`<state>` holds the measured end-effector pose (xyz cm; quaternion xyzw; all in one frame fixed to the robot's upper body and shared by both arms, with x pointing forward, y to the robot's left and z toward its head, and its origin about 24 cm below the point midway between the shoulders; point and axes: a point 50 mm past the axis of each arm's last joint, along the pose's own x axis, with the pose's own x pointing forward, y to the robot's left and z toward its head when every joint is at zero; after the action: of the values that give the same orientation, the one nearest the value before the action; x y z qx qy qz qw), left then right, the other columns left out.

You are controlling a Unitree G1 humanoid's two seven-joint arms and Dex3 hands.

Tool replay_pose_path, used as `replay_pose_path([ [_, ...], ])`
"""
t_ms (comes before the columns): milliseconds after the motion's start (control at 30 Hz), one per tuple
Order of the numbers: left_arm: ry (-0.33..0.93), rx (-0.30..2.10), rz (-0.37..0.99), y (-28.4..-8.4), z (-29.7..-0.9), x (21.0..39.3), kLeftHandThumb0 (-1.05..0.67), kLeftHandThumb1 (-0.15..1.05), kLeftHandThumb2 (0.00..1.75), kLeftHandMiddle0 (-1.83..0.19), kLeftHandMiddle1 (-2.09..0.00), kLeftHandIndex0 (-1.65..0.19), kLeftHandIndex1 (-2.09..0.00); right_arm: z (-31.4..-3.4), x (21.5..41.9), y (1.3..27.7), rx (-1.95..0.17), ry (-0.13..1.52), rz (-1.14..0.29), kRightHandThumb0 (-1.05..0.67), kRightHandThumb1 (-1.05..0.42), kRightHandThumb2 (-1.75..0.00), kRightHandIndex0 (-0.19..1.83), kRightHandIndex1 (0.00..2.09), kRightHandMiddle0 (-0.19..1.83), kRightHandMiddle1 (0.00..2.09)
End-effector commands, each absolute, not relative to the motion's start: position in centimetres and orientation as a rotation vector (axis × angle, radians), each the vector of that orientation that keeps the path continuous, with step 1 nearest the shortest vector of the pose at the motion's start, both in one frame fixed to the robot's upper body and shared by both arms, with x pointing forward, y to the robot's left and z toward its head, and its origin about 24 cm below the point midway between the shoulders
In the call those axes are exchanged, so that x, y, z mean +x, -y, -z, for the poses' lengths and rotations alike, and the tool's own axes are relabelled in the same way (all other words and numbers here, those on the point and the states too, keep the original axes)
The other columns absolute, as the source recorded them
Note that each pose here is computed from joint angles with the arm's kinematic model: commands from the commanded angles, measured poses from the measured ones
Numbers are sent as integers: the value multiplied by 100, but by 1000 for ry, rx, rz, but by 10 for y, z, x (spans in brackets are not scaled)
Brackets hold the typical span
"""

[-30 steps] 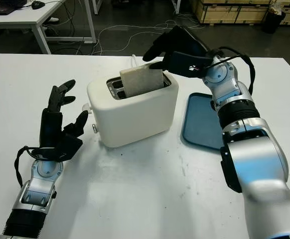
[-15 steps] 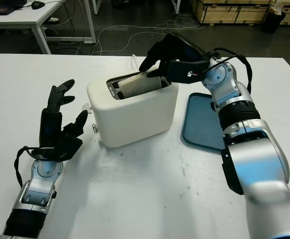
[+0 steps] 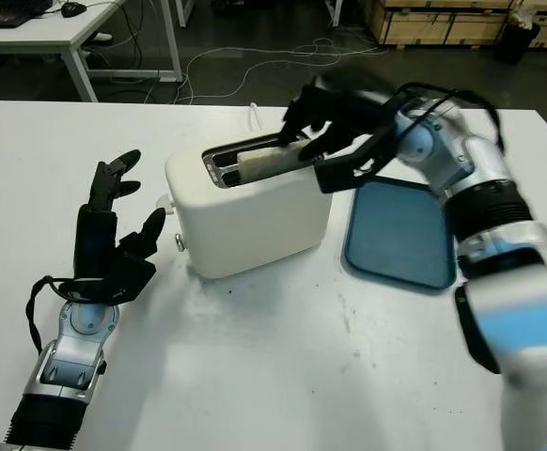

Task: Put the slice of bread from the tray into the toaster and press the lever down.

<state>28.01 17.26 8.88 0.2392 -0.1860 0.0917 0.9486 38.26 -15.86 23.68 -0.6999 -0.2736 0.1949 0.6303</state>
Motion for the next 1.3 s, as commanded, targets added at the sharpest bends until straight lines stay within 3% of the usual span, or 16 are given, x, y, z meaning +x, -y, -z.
replay_pose_path([
  [0, 391, 493, -195, -174, -91, 280, -101, 92, 61, 0, -117, 0, -69, -235, 380, 156, -1642, 663, -436, -54, -85, -1, 70, 42, 97, 0],
  [367, 385, 481, -187, -174, -90, 279, -101, 92, 61, 0, -113, 0, -65, -244, 371, 155, -1567, 812, -334, -55, -90, -1, 71, 35, 88, 0],
  [567, 391, 504, -192, -176, -92, 279, -101, 92, 62, 0, -113, 0, -65, -236, 367, 165, -1275, 877, -204, -52, -92, -3, 71, 39, 86, 1],
  [767, 452, 613, -197, -186, -107, 278, -100, 92, 65, 0, -121, 0, -72, -206, 358, 196, -928, 745, -123, -44, -91, -1, 78, 28, 86, 0],
  [1000, 518, 715, -119, -205, -134, 273, -91, 92, 58, 0, -132, 0, -93, -164, 328, 228, -567, 535, -122, -25, -91, 0, 81, 11, 75, 0],
  [1267, 580, 959, 13, -223, -176, 280, -87, 81, 63, 0, -171, 0, -151, -123, 300, 235, -275, 386, -114, -22, -92, -14, 79, 6, 69, 0],
])
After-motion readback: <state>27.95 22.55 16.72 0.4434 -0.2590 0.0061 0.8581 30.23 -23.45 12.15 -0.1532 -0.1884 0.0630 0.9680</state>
